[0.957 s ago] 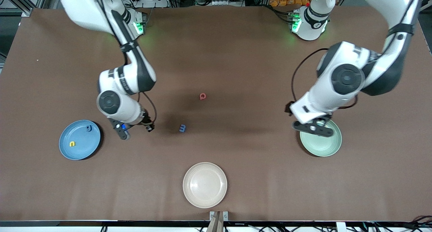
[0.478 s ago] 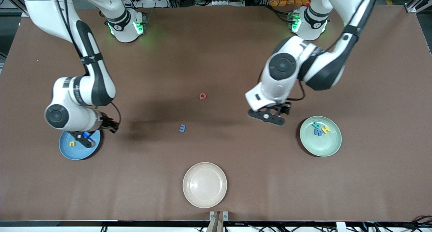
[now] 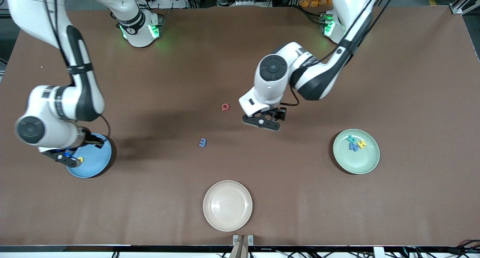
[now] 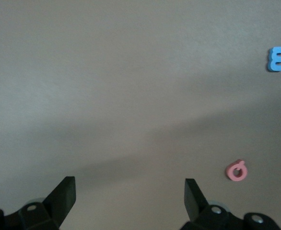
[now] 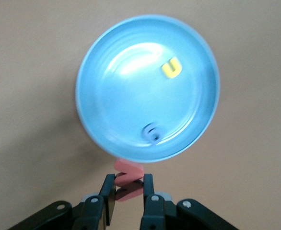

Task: Sort upper and lower case letters into plates
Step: 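Place the pink w in the blue plate with the right gripper, then lower the left gripper onto the pink letter and grasp it, then carry the pink letter to the green plate while the right gripper reaches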

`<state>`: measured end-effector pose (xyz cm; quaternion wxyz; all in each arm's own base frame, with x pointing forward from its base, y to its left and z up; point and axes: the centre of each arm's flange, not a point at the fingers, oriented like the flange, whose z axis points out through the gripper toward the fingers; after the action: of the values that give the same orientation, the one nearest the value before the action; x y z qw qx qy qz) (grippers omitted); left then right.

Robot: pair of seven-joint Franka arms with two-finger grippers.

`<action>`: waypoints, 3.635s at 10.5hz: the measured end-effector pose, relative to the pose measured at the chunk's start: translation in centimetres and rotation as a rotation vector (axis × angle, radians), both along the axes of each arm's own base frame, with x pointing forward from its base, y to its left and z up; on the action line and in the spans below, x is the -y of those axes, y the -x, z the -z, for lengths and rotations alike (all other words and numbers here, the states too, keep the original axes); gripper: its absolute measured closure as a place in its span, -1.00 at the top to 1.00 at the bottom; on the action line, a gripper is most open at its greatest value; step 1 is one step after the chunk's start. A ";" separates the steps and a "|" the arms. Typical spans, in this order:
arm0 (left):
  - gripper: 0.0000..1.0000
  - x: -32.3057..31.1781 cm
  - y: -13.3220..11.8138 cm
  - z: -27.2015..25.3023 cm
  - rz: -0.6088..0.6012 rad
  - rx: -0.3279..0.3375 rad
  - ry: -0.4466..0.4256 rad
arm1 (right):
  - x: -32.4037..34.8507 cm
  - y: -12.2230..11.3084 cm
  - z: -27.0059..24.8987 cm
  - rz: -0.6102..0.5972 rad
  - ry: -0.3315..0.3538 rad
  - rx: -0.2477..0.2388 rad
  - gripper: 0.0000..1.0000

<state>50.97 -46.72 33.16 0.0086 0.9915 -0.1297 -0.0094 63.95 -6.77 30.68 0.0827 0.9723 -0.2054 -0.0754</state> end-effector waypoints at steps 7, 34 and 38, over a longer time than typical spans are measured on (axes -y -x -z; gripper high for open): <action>1.00 5.2 2.8 6.3 -0.106 -0.060 0.006 | 2.1 -0.3 -0.3 -0.024 -0.013 0.004 1.00; 0.55 14.4 11.2 15.9 -0.064 0.053 0.018 | 1.9 -0.4 -0.3 -0.027 -0.014 0.006 1.00; -0.02 14.4 11.1 15.9 -0.063 0.053 0.014 | 1.8 -0.4 -0.3 -0.028 -0.015 0.006 1.00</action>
<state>39.88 -61.10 17.26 0.0124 0.9949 -0.0986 0.0182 64.32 -8.57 31.01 0.0761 0.9759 -0.1912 -0.0728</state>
